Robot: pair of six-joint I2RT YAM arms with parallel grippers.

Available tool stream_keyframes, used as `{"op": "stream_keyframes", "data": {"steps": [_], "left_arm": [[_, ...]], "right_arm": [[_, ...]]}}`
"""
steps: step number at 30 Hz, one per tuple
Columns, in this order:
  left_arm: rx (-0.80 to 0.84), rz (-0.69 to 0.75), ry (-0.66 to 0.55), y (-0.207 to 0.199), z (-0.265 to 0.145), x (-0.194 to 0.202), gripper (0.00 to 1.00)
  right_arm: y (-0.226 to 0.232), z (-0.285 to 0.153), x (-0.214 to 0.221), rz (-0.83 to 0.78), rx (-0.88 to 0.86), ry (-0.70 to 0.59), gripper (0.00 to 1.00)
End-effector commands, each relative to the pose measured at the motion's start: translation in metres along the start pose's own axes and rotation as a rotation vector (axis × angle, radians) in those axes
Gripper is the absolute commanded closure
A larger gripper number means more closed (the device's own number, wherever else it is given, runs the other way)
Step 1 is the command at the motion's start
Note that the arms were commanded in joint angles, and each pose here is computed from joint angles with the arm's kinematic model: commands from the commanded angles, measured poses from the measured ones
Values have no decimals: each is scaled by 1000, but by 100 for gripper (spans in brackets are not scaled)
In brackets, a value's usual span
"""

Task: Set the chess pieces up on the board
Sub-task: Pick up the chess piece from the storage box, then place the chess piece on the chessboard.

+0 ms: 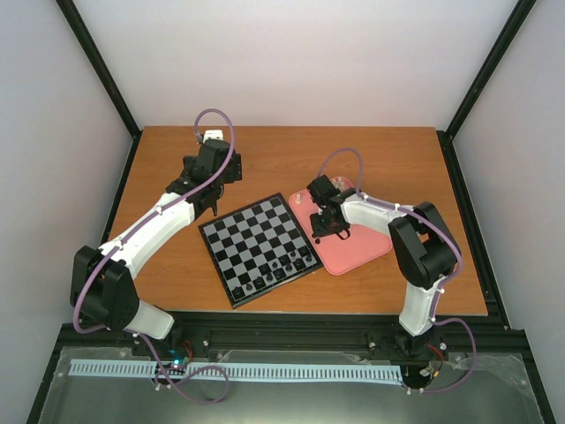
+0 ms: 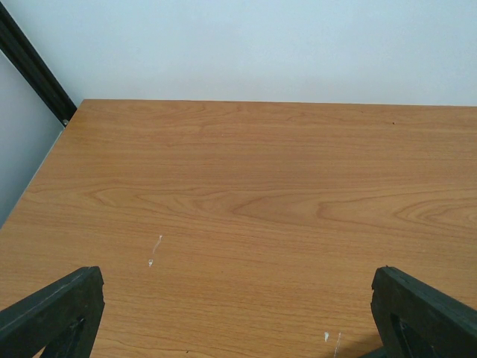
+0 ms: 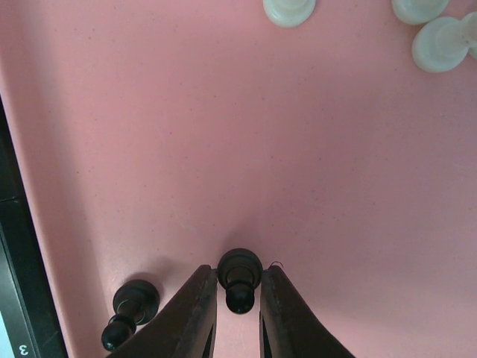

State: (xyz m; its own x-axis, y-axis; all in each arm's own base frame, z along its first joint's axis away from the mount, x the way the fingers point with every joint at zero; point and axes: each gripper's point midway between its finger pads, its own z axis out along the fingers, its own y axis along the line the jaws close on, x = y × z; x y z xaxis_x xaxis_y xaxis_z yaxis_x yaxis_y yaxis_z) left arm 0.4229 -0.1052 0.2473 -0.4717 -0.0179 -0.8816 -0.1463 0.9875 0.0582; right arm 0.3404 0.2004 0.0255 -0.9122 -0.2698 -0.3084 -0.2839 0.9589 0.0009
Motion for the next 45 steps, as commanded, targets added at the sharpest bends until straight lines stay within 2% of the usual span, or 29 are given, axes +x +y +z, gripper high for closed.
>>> {"op": "stream_keyframes", "data": {"steps": [1, 13, 17, 23, 26, 31, 34, 38, 45], "left_arm": [[10, -6, -21, -5, -1, -7, 0], [10, -3, -20, -6, 0, -7, 0], [8, -3, -20, -5, 0, -7, 0], [10, -3, -20, -6, 0, -7, 0], [8, -6, -23, -5, -1, -9, 0], [13, -11, -27, -5, -4, -10, 0], [17, -13, -27, -5, -4, -10, 0], [15, -12, -23, -5, -4, -10, 0], [15, -25, -44, 1, -14, -14, 0]], "right_arm": [[-2, -6, -6, 4, -6, -24, 82], [-2, -8, -10, 8, -5, -40, 83], [0, -7, -9, 9, -16, -39, 96], [1, -13, -11, 12, -25, -49, 97], [3, -30, -15, 16, -40, -74, 97], [18, -84, -29, -35, -39, -170, 97], [43, -110, -33, -104, -60, -209, 97], [107, -128, -25, -243, -142, -217, 97], [190, -111, 16, -412, -264, -123, 97]]}}
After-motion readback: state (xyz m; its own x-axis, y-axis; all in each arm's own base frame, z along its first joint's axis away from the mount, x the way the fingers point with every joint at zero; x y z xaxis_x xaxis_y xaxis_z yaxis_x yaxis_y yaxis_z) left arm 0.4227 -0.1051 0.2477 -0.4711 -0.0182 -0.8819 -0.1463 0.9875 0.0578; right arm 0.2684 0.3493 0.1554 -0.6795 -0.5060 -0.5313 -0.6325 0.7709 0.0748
